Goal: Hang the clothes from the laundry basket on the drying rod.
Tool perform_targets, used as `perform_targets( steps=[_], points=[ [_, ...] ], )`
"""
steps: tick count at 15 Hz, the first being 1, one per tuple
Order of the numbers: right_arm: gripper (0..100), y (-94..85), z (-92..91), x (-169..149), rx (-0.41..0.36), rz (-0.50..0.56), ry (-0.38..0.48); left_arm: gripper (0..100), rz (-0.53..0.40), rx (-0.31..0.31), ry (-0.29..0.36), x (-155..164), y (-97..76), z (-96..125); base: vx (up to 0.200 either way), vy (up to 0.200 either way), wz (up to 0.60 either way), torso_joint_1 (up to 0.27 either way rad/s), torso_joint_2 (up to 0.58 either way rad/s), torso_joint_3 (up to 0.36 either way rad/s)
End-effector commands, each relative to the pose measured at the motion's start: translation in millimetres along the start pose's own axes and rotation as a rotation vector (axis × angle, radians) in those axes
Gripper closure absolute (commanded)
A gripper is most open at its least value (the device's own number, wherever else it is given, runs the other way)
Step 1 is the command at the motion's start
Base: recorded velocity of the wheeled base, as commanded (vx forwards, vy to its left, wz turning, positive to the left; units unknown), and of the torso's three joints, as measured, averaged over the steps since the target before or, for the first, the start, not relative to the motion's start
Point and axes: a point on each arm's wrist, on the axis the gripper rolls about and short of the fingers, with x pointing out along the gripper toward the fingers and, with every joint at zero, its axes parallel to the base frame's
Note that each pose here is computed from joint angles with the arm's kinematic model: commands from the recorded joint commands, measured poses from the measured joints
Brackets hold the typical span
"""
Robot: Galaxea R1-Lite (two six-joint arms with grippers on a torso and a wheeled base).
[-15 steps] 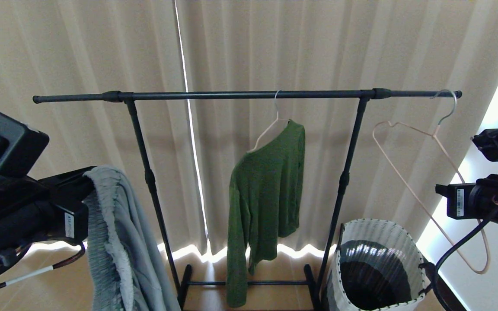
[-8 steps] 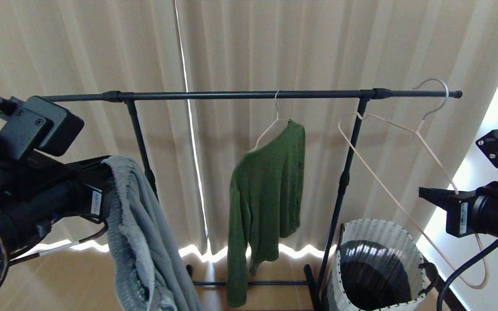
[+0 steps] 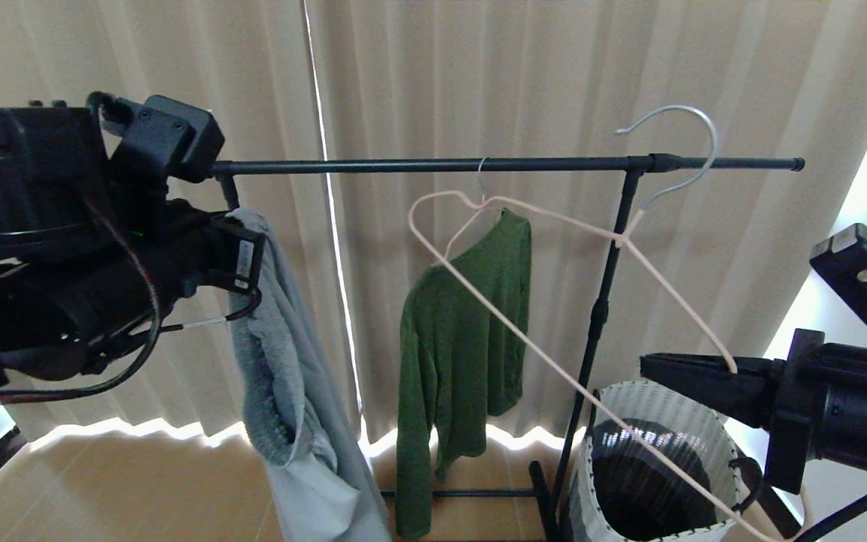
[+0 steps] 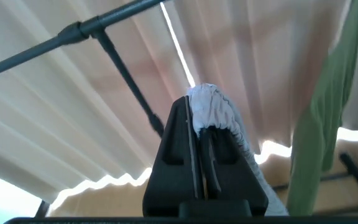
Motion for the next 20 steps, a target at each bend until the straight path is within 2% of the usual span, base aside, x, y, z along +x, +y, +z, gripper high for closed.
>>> perform_targets(
  steps=[1, 4, 7, 8, 11, 15, 16, 18, 20],
  points=[
    [100, 18.7, -8.5, 12, -0.011, 0.107, 0.062, 100, 0.019, -0.004, 0.041, 31, -21.0, 0, 0.000, 0.000, 0.00, 0.000, 0.00, 0.000],
    [100, 37.7, -9.7, 16, 0.029, 0.194, 0.087, 100, 0.076, -0.031, 0.055, 50, -30.5, 3, 0.000, 0.000, 0.00, 0.000, 0.00, 0.000],
    [100, 43.5, -12.9, 19, 0.022, 0.221, 0.109, 100, 0.074, -0.039, 0.047, 51, -32.0, 6, 0.000, 0.000, 0.00, 0.000, 0.00, 0.000],
    [100, 44.5, -14.2, 23, 0.023, 0.223, 0.124, 100, 0.057, -0.061, 0.032, 48, -37.5, 10, 0.000, 0.000, 0.00, 0.000, 0.00, 0.000],
    [100, 45.8, -12.4, 37, 0.032, 0.214, 0.144, 100, 0.050, -0.070, 0.018, 40, -46.3, 16, 0.000, 0.000, 0.00, 0.000, 0.00, 0.000],
    [100, 47.7, -5.5, 59, 0.096, 0.189, 0.112, 100, 0.061, -0.069, 0.020, 39, -45.8, 17, 0.000, 0.000, 0.00, 0.000, 0.00, 0.000],
    [100, 48.0, -2.0, 66, 0.124, 0.154, 0.104, 100, 0.063, -0.068, 0.023, 39, -45.5, 16, 0.000, 0.000, 0.00, 0.000, 0.00, 0.000],
    [100, 48.8, -0.6, 76, 0.167, 0.124, 0.112, 100, 0.063, -0.058, 0.031, 39, -45.9, 15, 0.000, 0.000, 0.00, 0.000, 0.00, 0.000],
    [100, 49.3, 0.8, 85, 0.197, 0.101, 0.116, 100, 0.111, -0.026, 0.076, 39, -44.9, 12, 0.000, 0.000, 0.00, 0.000, 0.00, 0.000]
  ],
)
